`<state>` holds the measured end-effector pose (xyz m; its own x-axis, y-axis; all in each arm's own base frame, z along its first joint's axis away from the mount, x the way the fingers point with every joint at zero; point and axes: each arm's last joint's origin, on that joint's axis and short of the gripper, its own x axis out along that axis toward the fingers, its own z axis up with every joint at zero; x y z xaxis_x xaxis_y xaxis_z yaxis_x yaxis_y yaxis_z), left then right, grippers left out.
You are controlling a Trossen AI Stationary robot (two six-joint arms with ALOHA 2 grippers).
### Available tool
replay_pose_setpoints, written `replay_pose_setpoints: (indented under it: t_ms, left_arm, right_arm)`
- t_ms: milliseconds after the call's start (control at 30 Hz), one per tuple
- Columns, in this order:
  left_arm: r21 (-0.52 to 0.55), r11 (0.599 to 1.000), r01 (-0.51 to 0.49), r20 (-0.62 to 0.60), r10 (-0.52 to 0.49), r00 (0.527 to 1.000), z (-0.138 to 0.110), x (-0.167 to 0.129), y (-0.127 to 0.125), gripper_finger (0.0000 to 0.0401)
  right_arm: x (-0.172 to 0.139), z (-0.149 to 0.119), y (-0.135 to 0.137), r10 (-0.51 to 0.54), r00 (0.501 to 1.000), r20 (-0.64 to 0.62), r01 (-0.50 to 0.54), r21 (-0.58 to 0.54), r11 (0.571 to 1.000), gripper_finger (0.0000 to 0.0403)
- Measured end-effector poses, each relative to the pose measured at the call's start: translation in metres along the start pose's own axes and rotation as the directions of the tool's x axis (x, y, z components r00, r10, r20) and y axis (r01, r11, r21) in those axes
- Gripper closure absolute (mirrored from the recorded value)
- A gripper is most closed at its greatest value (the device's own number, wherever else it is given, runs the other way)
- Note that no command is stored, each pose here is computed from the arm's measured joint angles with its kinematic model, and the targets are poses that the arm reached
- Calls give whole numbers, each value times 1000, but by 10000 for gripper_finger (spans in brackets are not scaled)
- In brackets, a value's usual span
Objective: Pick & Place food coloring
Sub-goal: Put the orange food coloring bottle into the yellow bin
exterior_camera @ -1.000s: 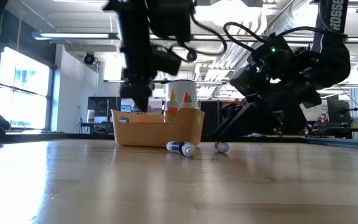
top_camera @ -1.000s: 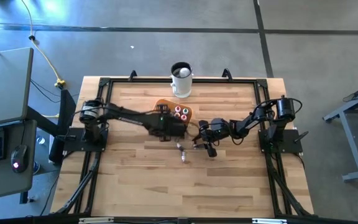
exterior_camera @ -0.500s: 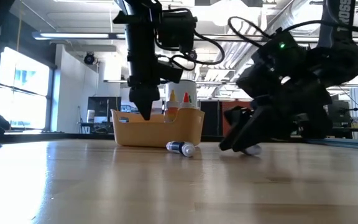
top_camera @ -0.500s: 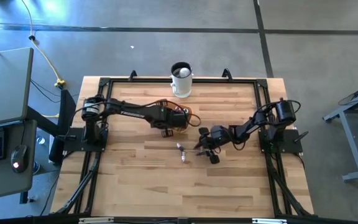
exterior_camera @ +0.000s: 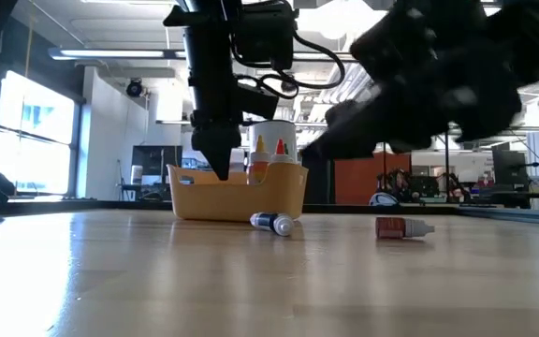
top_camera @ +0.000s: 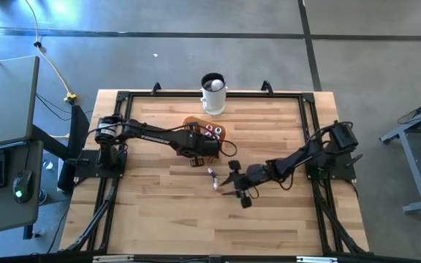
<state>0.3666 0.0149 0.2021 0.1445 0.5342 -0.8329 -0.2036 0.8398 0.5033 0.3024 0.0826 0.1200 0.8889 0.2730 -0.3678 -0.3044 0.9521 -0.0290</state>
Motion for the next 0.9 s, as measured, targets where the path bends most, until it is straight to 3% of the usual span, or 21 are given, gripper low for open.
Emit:
replay_pose_setpoints:
  t_ms: [67,133,233,333,533,800,900]
  left_arm:
    - [6,1000,2,-2,-2,1000,-1,-2,-3,265]
    - [9,1000,7,-6,-7,1000,-2,-3,-5,265]
    - [10,1000,16,-12,-16,1000,-3,-5,-9,265]
    - [5,1000,19,-3,-19,1000,-4,-8,-12,265]
    - [0,1000,19,-3,-19,1000,-3,-8,-12,265]
    - [-2,1000,20,-2,-20,1000,-3,-8,-12,265]
    - [-3,1000,20,-2,-20,1000,-3,-8,-12,265]
  right_arm:
    - [-1,9,-2,-55,998,-41,57,39,998,244]
    - [-3,11,-2,-103,981,-165,112,46,993,244]
    - [-8,10,0,-163,918,-362,214,103,971,244]
    - [-11,13,9,-159,867,-472,249,134,959,244]
    - [-11,20,32,-142,845,-516,239,127,963,244]
    - [-22,6,34,-229,728,-646,369,87,926,244]
    - [-19,0,34,-232,711,-664,372,75,925,244]
